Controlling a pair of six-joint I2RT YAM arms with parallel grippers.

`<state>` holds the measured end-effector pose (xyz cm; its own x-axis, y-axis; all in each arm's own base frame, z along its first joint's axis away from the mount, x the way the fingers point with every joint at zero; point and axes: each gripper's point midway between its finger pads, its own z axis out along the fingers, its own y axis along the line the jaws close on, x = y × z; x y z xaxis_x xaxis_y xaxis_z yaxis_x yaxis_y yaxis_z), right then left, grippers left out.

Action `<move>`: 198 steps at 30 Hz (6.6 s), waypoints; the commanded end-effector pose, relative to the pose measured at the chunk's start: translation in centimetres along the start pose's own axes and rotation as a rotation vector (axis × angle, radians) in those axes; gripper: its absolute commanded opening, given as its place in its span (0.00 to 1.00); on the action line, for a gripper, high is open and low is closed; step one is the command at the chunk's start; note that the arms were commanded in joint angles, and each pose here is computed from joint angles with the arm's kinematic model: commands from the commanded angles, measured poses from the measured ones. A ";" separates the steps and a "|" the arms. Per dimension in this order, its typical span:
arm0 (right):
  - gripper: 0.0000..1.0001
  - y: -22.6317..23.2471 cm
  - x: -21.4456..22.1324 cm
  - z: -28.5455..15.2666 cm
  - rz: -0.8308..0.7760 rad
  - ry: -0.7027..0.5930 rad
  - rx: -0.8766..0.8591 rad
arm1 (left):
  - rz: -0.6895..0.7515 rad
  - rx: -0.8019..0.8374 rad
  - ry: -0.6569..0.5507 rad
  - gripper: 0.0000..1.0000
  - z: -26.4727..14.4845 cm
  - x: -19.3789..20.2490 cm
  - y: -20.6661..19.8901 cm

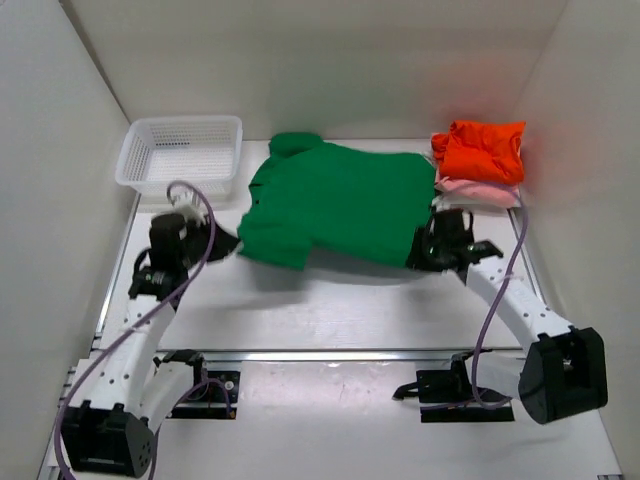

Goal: Fold and stack the t-shirts
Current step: Flatten out the tshirt, then fold the flattened tshirt in 1/3 of the way

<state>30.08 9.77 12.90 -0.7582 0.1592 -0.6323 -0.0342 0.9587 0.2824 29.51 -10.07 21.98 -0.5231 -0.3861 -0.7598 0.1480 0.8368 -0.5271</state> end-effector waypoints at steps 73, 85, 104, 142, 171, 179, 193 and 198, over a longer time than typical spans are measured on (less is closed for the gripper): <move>0.00 -5.7 12.9 -7.4 0.278 0.370 0.255 | -0.153 0.057 0.248 0.00 -9.6 11.5 -2.6; 0.00 -6.1 9.6 -5.2 0.221 0.410 0.227 | -0.129 0.006 0.117 0.00 -3.6 6.2 -1.7; 0.00 -9.4 2.4 1.4 0.242 0.372 0.276 | -0.020 -0.093 0.134 0.00 6.5 2.1 1.6; 0.53 -5.2 9.9 6.7 0.246 0.452 0.168 | 0.196 -0.570 0.645 0.25 3.1 18.8 12.2; 0.59 -5.4 13.3 4.5 0.179 0.549 0.189 | 0.222 -0.575 0.599 0.15 5.6 16.3 11.9; 0.59 -6.4 11.7 3.7 0.201 0.514 0.172 | 0.172 -0.520 0.731 0.00 0.5 21.0 10.9; 0.67 -7.0 10.7 2.0 0.150 0.606 0.188 | 0.168 -0.351 0.866 0.00 -5.3 20.3 4.5; 0.74 -4.7 4.6 0.2 0.081 0.488 0.165 | 0.106 -0.196 0.581 0.00 -3.5 9.4 -0.3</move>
<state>24.68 6.18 4.08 -0.9779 0.1877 -0.0918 0.1673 0.9666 0.1940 17.66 -11.51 9.46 -0.9616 -0.0202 -0.2738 0.0418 0.9749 -0.2187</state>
